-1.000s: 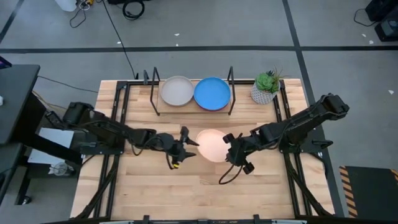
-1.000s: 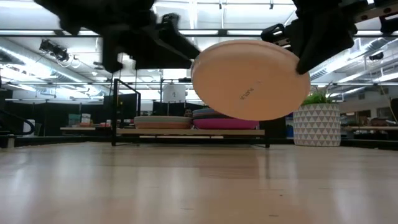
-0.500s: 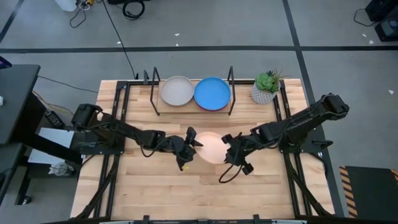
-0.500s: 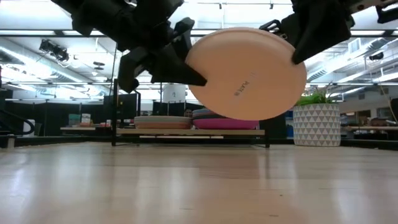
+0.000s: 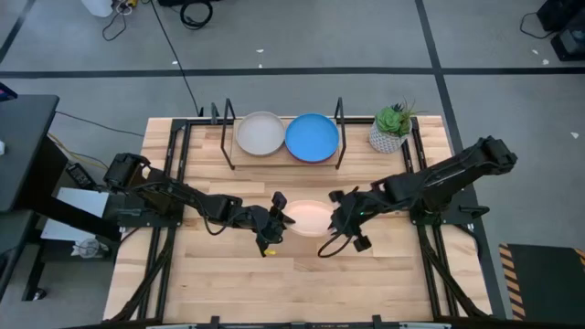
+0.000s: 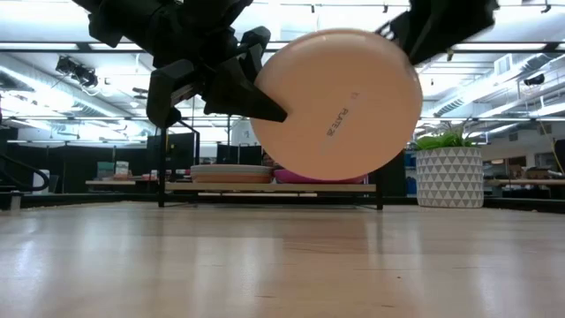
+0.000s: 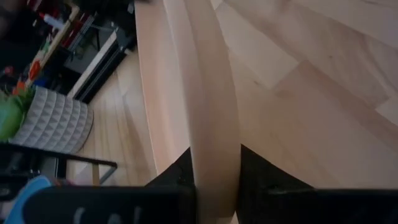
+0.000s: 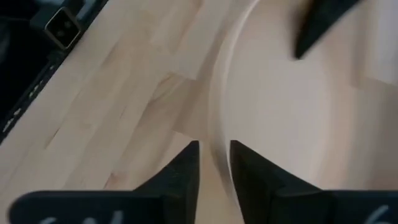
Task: Place and stack plates onto a shelf
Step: Stack the light orange on top of the gray plate on the shelf
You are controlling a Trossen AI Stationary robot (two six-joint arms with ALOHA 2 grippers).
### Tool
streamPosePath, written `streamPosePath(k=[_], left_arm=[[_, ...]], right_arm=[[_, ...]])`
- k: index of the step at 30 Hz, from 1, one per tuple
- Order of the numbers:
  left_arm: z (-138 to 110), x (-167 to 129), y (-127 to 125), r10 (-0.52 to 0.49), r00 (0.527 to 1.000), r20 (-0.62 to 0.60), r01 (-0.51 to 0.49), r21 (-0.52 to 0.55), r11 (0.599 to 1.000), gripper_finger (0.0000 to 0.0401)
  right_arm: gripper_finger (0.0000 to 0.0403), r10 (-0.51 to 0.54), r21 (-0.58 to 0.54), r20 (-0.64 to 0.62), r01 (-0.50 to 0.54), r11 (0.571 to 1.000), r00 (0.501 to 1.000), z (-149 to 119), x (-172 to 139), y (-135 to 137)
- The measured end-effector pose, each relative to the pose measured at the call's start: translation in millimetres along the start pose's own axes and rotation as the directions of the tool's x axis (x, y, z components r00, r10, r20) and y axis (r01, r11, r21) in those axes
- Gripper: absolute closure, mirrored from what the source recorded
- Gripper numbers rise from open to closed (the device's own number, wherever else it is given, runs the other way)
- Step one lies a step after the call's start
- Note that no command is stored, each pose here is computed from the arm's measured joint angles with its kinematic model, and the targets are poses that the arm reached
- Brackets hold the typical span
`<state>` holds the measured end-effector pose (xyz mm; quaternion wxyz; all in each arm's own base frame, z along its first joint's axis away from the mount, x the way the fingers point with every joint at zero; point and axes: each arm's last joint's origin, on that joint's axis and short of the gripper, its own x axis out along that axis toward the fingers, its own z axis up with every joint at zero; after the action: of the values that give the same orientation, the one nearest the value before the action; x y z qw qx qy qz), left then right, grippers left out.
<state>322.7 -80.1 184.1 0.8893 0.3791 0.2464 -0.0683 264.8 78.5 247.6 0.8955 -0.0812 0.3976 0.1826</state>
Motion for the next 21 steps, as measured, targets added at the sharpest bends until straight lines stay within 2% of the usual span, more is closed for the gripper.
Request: streamPosePath(k=[4, 8, 11, 17, 21], left_arm=[[-1, 0, -1, -0.005, 1.0, -0.01, 0.005, -0.013, 1.0, 0.0342], [-1, -3, 0, -0.013, 1.0, -0.022, 0.013, -0.02, 1.0, 0.0342], [1, -17, 7, 0.012, 0.999, -0.049, -0.014, -0.049, 0.999, 0.0342], [2, -53, 34, 0.131, 0.984, -0.118, -0.145, -0.114, 0.983, 0.0343], [-3, -64, 52, 0.244, 0.953, -0.18, -0.264, -0.095, 0.96, 0.0343]], right_arm=[[0.0282, -0.083, 0.04, 0.004, 0.083, 0.996, 0.997, 14, -32, -1], [0.0268, -0.088, 0.072, 0.051, 0.084, 0.994, 0.995, 14, -50, 1], [0.0267, -0.09, 0.114, 0.06, 0.082, 0.99, 0.994, 8, -57, 2], [0.027, -0.084, 0.223, 0.109, 0.058, 0.973, 0.99, -13, -60, 7], [0.0269, -0.068, 0.209, 0.164, 0.033, 0.977, 0.984, -31, -49, 13]])
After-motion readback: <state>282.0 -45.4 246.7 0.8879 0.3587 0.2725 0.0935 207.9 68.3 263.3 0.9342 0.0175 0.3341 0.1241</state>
